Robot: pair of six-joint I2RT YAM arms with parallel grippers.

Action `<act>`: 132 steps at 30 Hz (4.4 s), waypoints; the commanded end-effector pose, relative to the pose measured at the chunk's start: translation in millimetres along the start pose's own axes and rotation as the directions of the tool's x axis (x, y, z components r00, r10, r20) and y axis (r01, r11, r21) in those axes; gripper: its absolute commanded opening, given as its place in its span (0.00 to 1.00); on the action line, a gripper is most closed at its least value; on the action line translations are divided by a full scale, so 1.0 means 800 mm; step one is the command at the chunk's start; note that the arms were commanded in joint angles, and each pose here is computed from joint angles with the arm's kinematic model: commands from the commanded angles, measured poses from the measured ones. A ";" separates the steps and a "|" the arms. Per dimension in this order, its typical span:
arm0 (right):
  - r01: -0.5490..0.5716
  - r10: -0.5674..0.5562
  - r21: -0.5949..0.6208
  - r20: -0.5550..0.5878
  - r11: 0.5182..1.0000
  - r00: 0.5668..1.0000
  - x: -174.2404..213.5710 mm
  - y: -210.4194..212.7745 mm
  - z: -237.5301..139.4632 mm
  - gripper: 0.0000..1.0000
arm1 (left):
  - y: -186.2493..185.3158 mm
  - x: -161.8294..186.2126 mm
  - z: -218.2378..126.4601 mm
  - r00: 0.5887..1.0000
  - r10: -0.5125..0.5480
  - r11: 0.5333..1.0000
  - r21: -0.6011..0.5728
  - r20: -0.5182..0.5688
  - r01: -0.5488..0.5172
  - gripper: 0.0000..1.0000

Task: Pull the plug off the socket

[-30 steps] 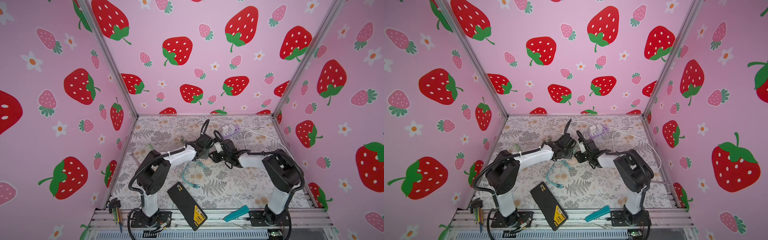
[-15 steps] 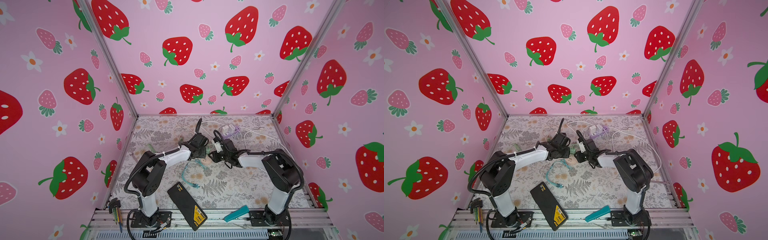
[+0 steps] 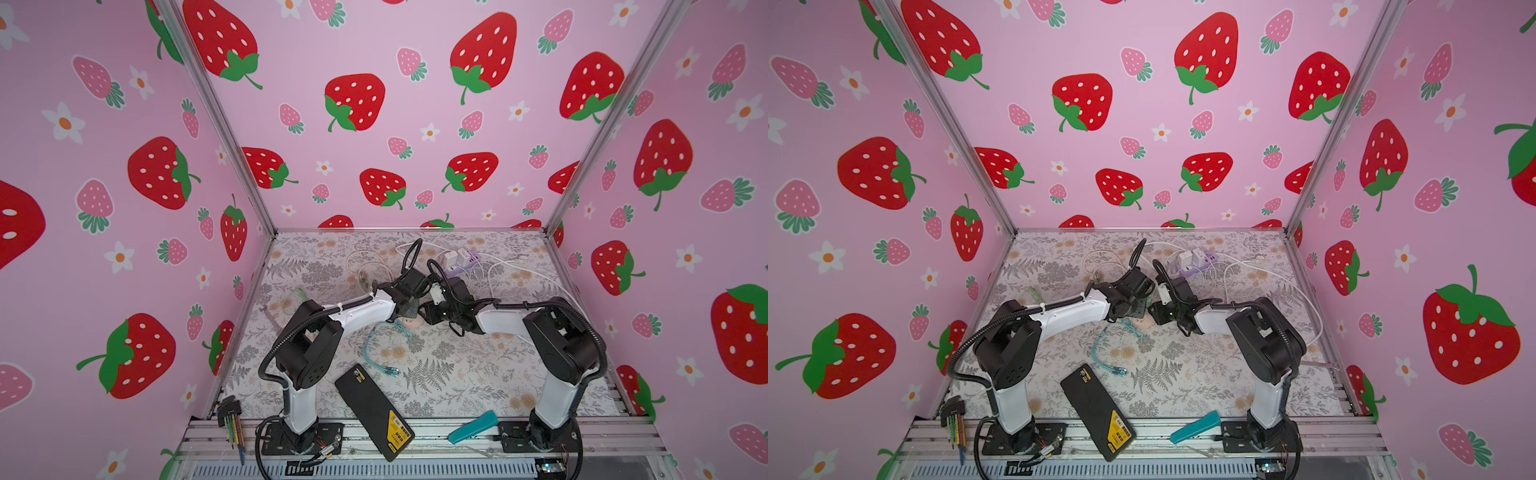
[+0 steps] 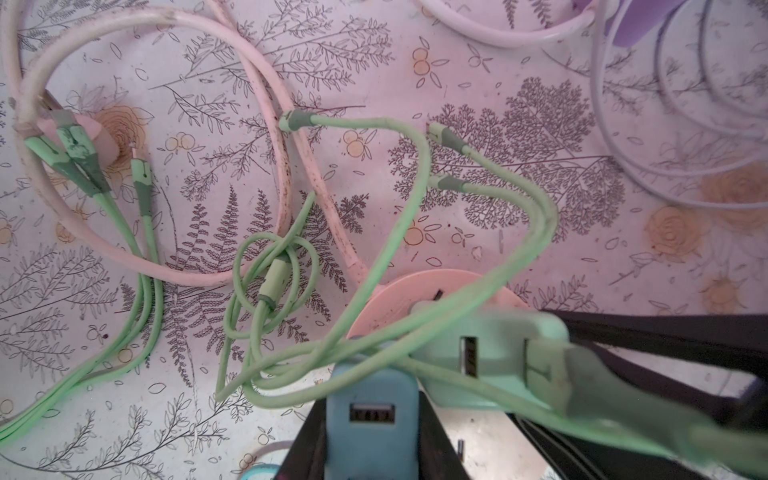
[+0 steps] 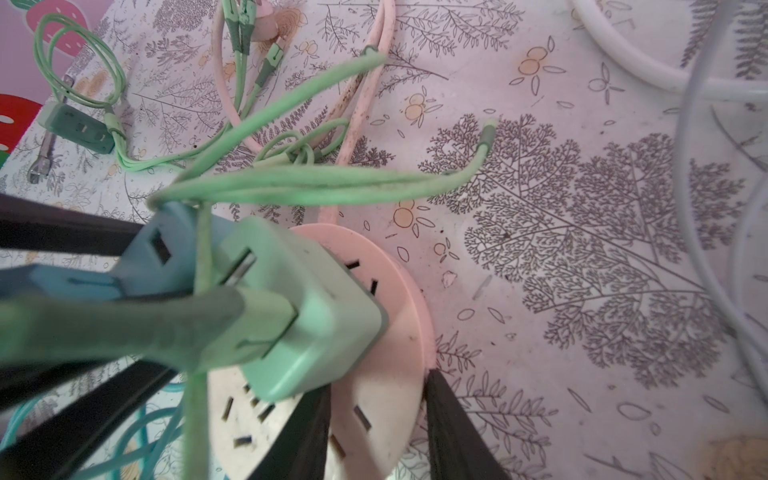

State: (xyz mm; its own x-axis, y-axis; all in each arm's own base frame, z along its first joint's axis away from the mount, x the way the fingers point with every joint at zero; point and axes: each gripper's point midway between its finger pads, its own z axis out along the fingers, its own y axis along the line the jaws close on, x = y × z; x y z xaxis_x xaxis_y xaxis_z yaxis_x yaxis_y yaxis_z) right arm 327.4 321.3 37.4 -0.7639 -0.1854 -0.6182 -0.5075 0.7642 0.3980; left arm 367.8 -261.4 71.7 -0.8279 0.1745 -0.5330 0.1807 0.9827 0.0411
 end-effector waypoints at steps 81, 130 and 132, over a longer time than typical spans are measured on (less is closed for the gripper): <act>0.110 0.052 0.341 -0.432 0.933 0.901 0.157 -0.105 0.025 0.38 | 0.017 -0.020 -0.040 0.995 -0.100 0.991 0.083 -0.005 0.100 0.07; 0.142 0.063 0.368 -0.491 0.919 0.869 0.177 -0.116 0.030 0.57 | 0.014 -0.029 -0.033 0.998 -0.065 0.993 0.099 0.011 0.063 0.07; 0.146 0.063 0.373 -0.494 0.916 0.867 0.178 -0.117 0.030 0.56 | 0.009 -0.031 -0.035 0.994 -0.109 0.980 0.171 0.007 0.106 0.07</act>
State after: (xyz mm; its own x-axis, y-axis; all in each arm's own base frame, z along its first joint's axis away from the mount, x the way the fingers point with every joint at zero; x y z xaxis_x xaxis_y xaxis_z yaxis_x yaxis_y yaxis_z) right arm 347.8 350.8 24.7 -0.7447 -0.2572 -0.6159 -0.5343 0.7827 0.3191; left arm 376.1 -228.0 76.4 -0.8597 0.0663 -0.5065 0.0980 0.9945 -0.0360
